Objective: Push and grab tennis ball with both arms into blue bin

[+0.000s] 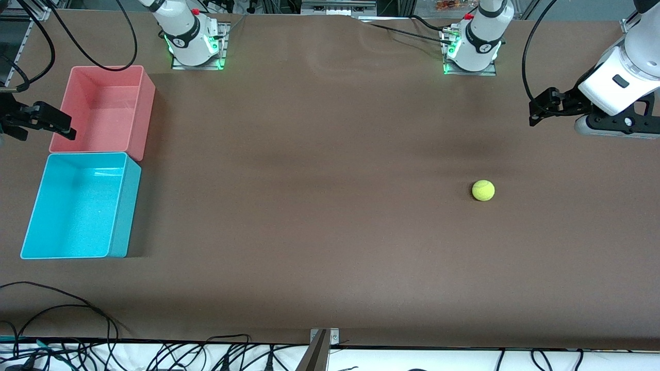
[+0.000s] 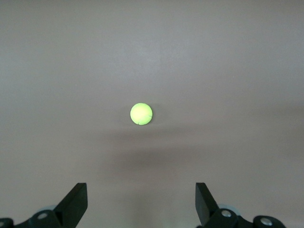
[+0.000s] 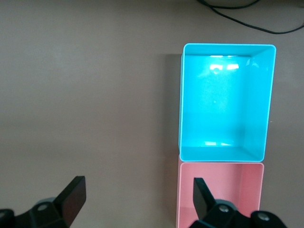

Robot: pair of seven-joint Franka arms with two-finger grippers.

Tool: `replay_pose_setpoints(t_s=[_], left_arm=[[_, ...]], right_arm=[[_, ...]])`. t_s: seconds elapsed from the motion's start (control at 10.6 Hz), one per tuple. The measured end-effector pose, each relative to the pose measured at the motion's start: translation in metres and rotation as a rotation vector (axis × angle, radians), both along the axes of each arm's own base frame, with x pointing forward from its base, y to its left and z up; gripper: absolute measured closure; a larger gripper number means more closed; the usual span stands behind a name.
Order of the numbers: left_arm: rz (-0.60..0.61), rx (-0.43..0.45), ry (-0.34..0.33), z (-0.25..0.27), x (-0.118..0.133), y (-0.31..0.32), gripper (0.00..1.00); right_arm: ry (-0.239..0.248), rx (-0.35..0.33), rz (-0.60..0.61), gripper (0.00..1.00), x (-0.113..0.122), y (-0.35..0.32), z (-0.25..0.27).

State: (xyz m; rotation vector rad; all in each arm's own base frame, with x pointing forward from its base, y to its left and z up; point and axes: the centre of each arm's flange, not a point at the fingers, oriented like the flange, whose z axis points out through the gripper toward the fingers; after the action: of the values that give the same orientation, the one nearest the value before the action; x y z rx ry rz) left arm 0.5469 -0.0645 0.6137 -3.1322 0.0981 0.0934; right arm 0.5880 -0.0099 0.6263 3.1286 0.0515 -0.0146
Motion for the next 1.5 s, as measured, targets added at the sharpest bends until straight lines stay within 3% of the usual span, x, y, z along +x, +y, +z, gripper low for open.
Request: replay_pose_setpoints(t_s=[1.5], left_arm=[[-0.009, 0.001, 0.013, -0.0074, 0.0032, -0.0054, 0.00]], right_arm=[[-0.006, 0.000, -0.002, 0.00, 0.0037, -0.0015, -0.0034]])
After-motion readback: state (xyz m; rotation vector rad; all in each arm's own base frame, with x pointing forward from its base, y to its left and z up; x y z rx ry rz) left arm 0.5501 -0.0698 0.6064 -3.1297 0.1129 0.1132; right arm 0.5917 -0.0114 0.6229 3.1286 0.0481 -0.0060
